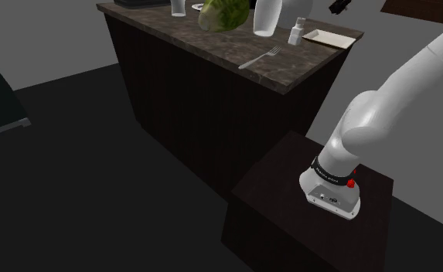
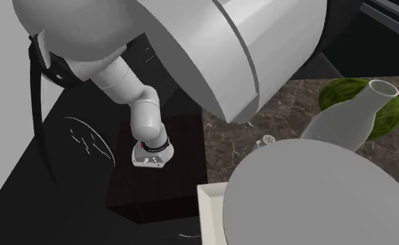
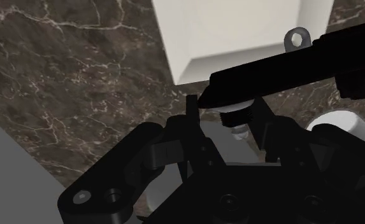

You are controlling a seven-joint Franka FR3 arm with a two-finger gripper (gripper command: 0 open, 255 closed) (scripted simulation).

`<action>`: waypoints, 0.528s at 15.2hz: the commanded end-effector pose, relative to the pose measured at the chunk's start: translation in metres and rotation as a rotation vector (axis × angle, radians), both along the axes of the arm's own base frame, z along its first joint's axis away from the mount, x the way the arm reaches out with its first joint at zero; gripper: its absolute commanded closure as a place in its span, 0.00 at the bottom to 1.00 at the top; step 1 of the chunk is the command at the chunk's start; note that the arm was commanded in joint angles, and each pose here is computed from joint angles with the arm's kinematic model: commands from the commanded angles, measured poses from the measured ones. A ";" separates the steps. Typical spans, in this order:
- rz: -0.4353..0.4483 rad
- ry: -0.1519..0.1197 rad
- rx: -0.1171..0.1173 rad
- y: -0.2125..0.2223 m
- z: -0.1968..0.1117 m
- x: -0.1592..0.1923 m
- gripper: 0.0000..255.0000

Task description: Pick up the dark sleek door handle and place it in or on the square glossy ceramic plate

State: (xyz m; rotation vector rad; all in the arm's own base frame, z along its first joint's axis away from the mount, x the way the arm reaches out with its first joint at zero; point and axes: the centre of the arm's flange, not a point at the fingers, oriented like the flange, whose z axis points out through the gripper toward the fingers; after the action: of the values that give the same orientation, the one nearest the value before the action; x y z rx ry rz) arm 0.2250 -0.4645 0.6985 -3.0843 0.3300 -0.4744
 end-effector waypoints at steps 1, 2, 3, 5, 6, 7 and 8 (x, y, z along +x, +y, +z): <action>0.005 -0.002 -0.004 -0.014 -0.002 -0.007 1.00; 0.005 -0.002 -0.004 -0.014 -0.007 -0.007 1.00; 0.005 -0.002 -0.004 -0.014 -0.012 -0.007 1.00; 0.005 -0.002 -0.004 -0.014 -0.023 -0.007 1.00; 0.005 -0.002 -0.004 -0.014 -0.028 -0.007 1.00; 0.005 -0.002 -0.004 -0.014 -0.033 -0.007 1.00; 0.005 -0.002 -0.004 -0.014 -0.039 -0.007 1.00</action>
State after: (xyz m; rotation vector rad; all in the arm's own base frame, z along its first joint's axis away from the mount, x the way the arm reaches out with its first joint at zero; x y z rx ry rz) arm 0.2170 -0.4788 0.6639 -3.0867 0.3209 -0.4779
